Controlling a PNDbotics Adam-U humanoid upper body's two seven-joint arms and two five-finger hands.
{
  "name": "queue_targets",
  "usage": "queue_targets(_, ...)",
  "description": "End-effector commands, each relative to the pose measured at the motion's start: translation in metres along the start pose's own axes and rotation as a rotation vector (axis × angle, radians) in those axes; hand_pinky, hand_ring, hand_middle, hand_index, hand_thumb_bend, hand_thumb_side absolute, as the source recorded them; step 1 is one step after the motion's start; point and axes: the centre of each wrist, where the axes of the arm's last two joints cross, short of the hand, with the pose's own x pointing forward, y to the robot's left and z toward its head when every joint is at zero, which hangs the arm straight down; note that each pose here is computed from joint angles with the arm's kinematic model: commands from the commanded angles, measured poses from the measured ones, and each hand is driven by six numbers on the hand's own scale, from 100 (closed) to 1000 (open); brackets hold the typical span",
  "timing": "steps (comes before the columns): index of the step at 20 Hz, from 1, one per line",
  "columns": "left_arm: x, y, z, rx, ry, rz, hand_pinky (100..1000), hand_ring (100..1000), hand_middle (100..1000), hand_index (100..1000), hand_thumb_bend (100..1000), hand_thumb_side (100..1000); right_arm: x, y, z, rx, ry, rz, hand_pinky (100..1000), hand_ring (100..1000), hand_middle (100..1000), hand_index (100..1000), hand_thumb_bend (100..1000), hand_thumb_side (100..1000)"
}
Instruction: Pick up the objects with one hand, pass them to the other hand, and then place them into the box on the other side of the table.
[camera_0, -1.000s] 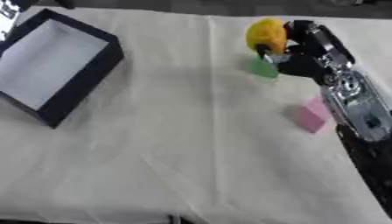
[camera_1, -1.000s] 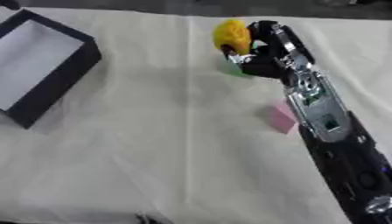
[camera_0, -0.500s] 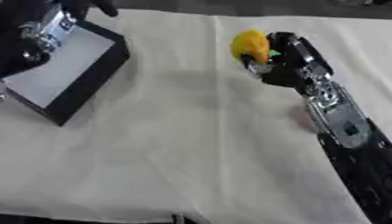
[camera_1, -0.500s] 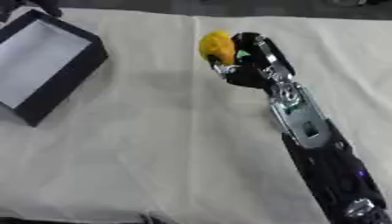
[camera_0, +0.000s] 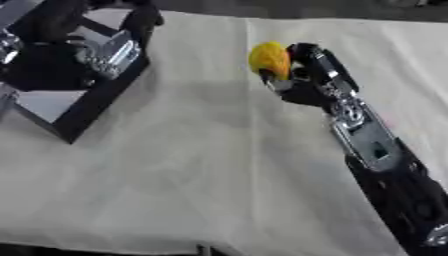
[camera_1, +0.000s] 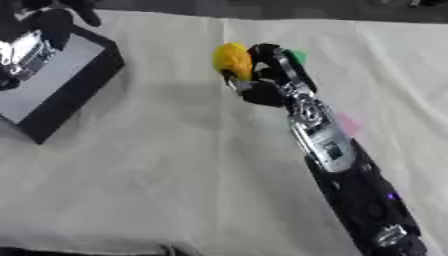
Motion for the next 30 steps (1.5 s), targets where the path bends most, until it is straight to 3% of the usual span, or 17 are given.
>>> queue_targets(1,0.011,0.003,-0.006,-0.031,0.001,-0.066,839,666,725,818,100,361,0.007,0.000,-0.006,-0.003,-0.042,0.016,394,697,305,475,308,100)
queue_targets(7,0.022,-0.001,-0.019,-0.118,0.065,-0.190,843,694,740,828,106,273,0.011,0.006,-0.009,-0.004,-0.083,0.017,398,695,306,474,303,100)
queue_targets(8,0.023,-0.002,-0.020,-0.126,0.077,-0.206,842,695,740,829,102,228,0.012,0.007,-0.009,-0.001,-0.091,0.019,399,695,306,474,378,100)
queue_targets(9,0.025,-0.003,-0.022,-0.132,0.086,-0.221,841,698,742,830,132,256,0.014,0.009,-0.009,0.004,-0.097,0.018,400,695,307,473,303,100)
queue_targets(16,0.032,-0.009,-0.030,-0.180,0.125,-0.307,841,714,753,838,228,228,0.021,0.016,-0.011,0.046,-0.137,0.035,403,696,308,475,303,100)
queue_targets(19,0.034,-0.010,-0.033,-0.195,0.140,-0.347,849,733,751,841,347,193,0.024,0.018,-0.012,0.063,-0.154,0.047,406,696,309,475,303,100)
queue_targets(30,0.022,-0.016,-0.052,-0.218,0.200,-0.490,838,747,746,820,479,150,0.030,0.026,-0.012,0.106,-0.213,0.082,412,698,311,477,293,100)
